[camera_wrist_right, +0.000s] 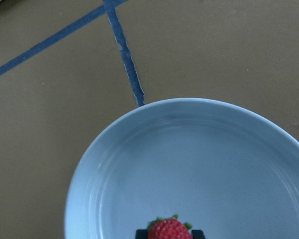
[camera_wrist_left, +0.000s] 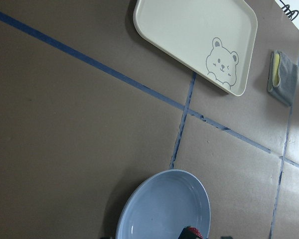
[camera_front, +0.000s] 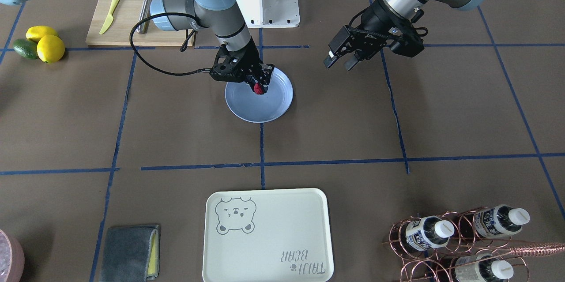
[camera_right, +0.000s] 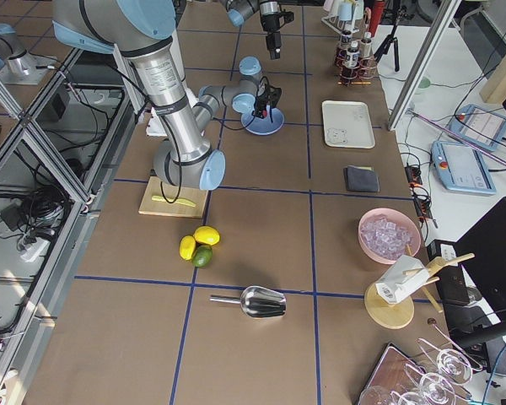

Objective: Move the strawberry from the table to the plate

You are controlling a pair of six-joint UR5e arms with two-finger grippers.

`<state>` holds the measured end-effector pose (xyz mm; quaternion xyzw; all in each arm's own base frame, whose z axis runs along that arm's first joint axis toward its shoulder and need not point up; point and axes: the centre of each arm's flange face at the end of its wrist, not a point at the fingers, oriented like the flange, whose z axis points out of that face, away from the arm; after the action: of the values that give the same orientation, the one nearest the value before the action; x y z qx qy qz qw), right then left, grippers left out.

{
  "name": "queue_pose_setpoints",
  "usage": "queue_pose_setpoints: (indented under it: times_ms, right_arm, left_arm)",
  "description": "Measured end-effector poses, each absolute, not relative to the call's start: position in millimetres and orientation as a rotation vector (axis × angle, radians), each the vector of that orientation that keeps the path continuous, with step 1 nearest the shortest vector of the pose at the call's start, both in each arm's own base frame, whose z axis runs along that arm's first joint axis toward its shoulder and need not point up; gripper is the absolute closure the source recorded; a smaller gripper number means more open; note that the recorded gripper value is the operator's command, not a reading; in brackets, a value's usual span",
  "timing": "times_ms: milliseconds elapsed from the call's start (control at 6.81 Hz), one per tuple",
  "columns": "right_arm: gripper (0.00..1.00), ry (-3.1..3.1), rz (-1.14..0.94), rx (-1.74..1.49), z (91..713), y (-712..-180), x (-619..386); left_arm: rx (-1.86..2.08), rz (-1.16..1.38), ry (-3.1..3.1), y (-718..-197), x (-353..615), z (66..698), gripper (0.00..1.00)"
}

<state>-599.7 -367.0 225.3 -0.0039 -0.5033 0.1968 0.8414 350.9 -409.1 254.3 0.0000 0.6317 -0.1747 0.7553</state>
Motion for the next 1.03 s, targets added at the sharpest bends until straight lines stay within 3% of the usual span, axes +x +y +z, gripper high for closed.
queue_pose_setpoints:
  times_ms: [147,294,734,1028]
  right_arm:
    - [1.00,-1.042,0.415,-0.008,234,-364,-608]
    - [0.01,-1.029,0.415,-0.008,240,-362,-613]
    - [0.00,-1.028,0.414,-0.006,238,-362,-614]
    - [0.00,-1.056,0.422,0.003,228,-366,-591]
  left_arm:
    - [0.000,-0.382,1.377,-409,351,255,0.17]
    - [0.001,-0.382,1.377,-409,351,255,0.17]
    - [0.004,-0.384,1.380,-409,350,253,0.16]
    - [0.005,-0.390,1.374,-410,349,256,0.01]
